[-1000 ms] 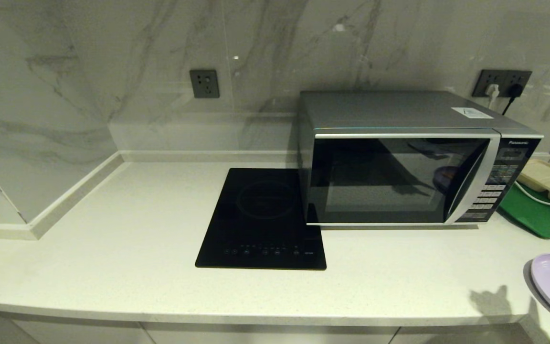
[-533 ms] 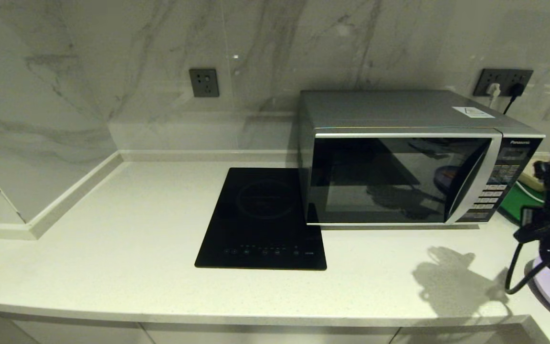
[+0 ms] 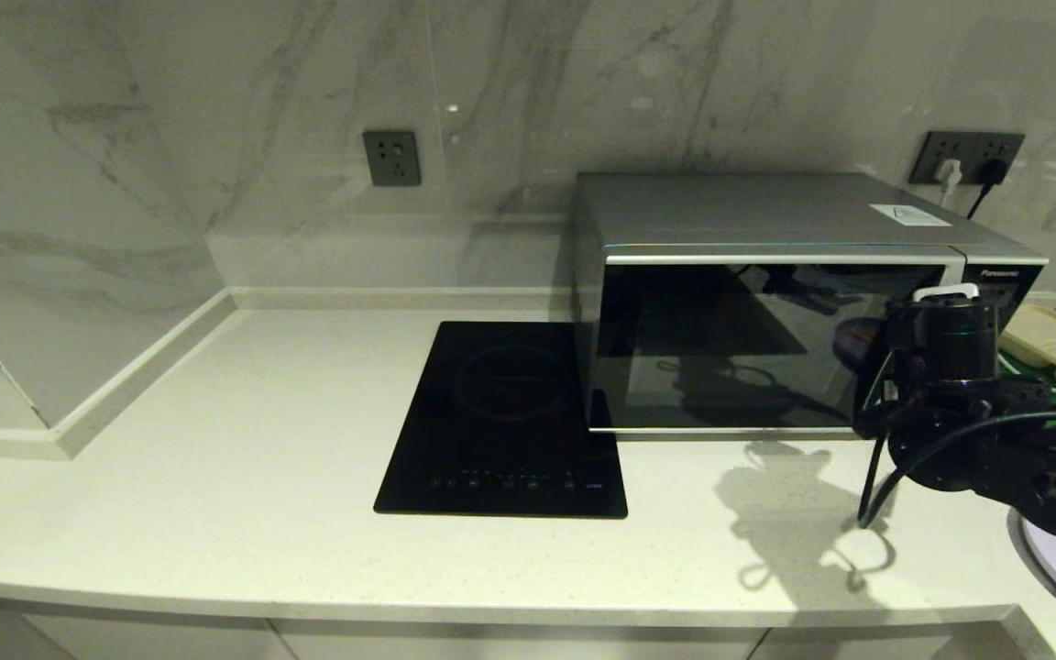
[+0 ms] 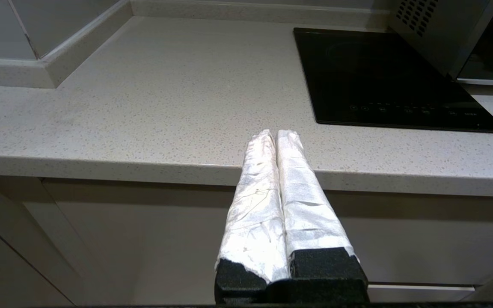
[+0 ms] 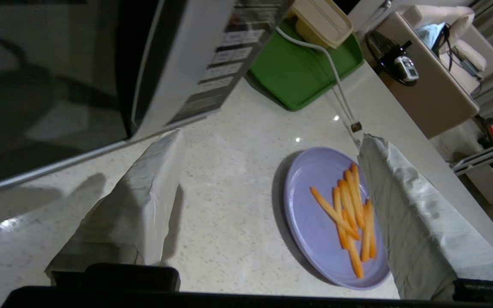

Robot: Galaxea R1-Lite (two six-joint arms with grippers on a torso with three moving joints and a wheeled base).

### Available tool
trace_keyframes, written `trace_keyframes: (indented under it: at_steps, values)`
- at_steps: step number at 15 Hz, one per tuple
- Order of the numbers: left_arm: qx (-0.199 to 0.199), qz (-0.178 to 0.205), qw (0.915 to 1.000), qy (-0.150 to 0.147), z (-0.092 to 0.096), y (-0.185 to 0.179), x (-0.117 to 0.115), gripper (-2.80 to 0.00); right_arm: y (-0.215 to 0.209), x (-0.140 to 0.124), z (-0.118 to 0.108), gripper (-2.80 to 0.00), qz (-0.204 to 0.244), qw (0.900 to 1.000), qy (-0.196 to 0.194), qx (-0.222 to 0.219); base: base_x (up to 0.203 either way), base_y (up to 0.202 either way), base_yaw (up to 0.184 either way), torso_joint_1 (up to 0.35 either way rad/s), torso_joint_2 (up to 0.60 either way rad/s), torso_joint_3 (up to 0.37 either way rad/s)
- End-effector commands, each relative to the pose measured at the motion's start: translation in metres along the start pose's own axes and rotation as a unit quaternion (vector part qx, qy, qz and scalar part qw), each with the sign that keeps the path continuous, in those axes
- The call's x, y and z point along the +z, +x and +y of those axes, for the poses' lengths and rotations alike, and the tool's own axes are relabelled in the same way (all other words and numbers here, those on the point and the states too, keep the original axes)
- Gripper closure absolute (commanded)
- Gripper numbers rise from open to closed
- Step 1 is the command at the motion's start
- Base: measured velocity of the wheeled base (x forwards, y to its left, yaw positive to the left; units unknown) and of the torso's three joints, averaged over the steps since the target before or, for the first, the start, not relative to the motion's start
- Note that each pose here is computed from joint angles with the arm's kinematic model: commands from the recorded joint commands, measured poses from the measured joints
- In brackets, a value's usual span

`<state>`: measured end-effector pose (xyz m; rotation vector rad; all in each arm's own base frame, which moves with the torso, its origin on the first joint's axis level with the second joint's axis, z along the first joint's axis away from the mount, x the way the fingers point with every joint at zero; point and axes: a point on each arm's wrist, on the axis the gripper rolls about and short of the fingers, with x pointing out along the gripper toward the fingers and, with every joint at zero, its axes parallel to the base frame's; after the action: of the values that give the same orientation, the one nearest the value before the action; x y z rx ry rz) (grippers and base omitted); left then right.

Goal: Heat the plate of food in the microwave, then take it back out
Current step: Open the microwave oven

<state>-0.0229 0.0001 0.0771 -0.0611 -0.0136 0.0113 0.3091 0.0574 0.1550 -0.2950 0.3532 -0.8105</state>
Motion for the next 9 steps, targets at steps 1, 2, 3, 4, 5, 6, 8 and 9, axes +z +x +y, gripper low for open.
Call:
trace_keyframes:
  at_steps: [1, 2, 3, 4, 5, 6, 8, 9]
  values:
    - [0.000, 0.000, 1.0000, 0.000, 0.000, 0.000, 0.000, 0.00, 0.007, 0.003, 0.014, -2.80, -0.001, 1.000, 0.001, 0.000, 0.000, 0.000, 0.000, 0.000, 0.00, 0.000]
    - [0.000, 0.000, 1.0000, 0.000, 0.000, 0.000, 0.000, 0.00, 0.009, 0.005, 0.017, -2.80, -0.002, 1.000, 0.004, 0.000, 0.000, 0.000, 0.000, 0.000, 0.00, 0.000]
    - [0.000, 0.000, 1.0000, 0.000, 0.000, 0.000, 0.000, 0.00, 0.012, 0.008, 0.020, -2.80, -0.004, 1.000, 0.008, -0.001, 0.000, 0.000, 0.000, 0.000, 0.00, 0.000]
    - [0.000, 0.000, 1.0000, 0.000, 0.000, 0.000, 0.000, 0.00, 0.014, 0.010, 0.023, -2.80, -0.005, 1.000, 0.012, -0.003, 0.000, 0.000, 0.000, 0.000, 0.00, 0.000]
    - [0.000, 0.000, 1.0000, 0.000, 0.000, 0.000, 0.000, 0.00, 0.019, 0.013, 0.026, -2.80, -0.005, 1.000, 0.016, -0.007, 0.000, 0.000, 0.000, 0.000, 0.00, 0.000]
    - [0.000, 0.000, 1.0000, 0.000, 0.000, 0.000, 0.000, 0.00, 0.024, 0.015, 0.027, -2.80, -0.004, 1.000, 0.019, -0.012, 0.000, 0.000, 0.000, 0.000, 0.00, 0.000]
    - [0.000, 0.000, 1.0000, 0.000, 0.000, 0.000, 0.000, 0.00, 0.034, 0.013, 0.027, -2.80, 0.002, 1.000, 0.018, -0.023, 0.000, 0.000, 0.000, 0.000, 0.00, 0.000]
    - [0.000, 0.000, 1.0000, 0.000, 0.000, 0.000, 0.000, 0.00, 0.042, 0.012, 0.025, -2.80, 0.007, 0.999, 0.020, -0.032, 0.000, 0.000, 0.000, 0.000, 0.00, 0.000]
